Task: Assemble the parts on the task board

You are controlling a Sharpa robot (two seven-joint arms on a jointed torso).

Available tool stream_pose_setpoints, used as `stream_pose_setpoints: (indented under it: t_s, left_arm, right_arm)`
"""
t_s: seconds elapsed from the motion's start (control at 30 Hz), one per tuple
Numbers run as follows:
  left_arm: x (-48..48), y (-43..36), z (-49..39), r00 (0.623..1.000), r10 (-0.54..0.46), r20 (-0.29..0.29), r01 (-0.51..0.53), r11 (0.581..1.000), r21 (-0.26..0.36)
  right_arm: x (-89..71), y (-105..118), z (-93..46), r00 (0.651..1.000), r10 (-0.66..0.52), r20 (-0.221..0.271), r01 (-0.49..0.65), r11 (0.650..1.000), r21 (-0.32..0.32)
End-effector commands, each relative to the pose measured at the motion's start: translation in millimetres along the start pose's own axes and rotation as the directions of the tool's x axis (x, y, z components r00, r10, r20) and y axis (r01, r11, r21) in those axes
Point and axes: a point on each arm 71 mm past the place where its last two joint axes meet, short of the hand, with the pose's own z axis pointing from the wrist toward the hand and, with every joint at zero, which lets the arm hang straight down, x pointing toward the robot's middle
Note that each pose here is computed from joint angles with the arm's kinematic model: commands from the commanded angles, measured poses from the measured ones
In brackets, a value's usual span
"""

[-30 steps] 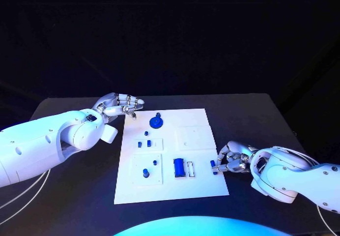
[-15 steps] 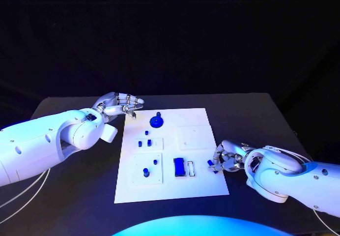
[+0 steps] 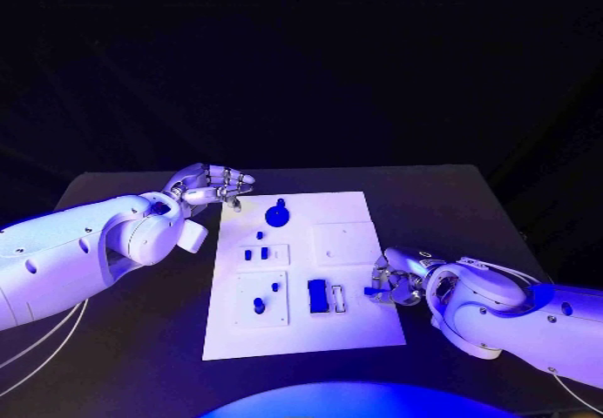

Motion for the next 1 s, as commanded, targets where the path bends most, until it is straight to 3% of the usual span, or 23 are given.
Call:
stream_pose_setpoints:
  t_s: [0.03, 0.27, 0.43, 0.63, 0.8, 1.0]
  left_arm:
    - [1.4, -1.3, 0.2, 1.000, -0.006, -0.004, 0.006, 1.000, 0.009]
    - [1.2, -1.3, 0.2, 1.000, -0.005, -0.002, 0.005, 1.000, 0.008]
    - [1.6, -1.3, 0.3, 1.000, -0.004, -0.002, 0.005, 1.000, 0.008]
    - [2.2, -1.4, 0.7, 1.000, -0.004, -0.003, 0.004, 1.000, 0.008]
    - [2.8, -1.5, 0.9, 1.000, -0.004, -0.005, 0.004, 1.000, 0.009]
    - [4.0, -1.7, 1.5, 1.000, -0.005, -0.008, 0.005, 1.000, 0.009]
  right_arm:
    - [9.4, -6.1, -0.2, 0.997, -0.068, -0.048, 0.069, 0.997, 0.024]
    - [6.5, -3.5, -2.2, 0.999, 0.034, -0.002, -0.034, 0.999, 0.024]
    - [4.7, -1.5, -5.2, 0.982, 0.190, 0.024, -0.191, 0.981, 0.028]
    - [0.1, 2.8, -8.3, 0.955, 0.291, 0.054, -0.292, 0.956, 0.015]
    - [-0.8, 8.3, -9.0, 0.944, 0.328, 0.048, -0.329, 0.944, 0.013]
    - [3.0, 18.5, -7.2, 0.935, 0.355, 0.006, -0.355, 0.935, 0.015]
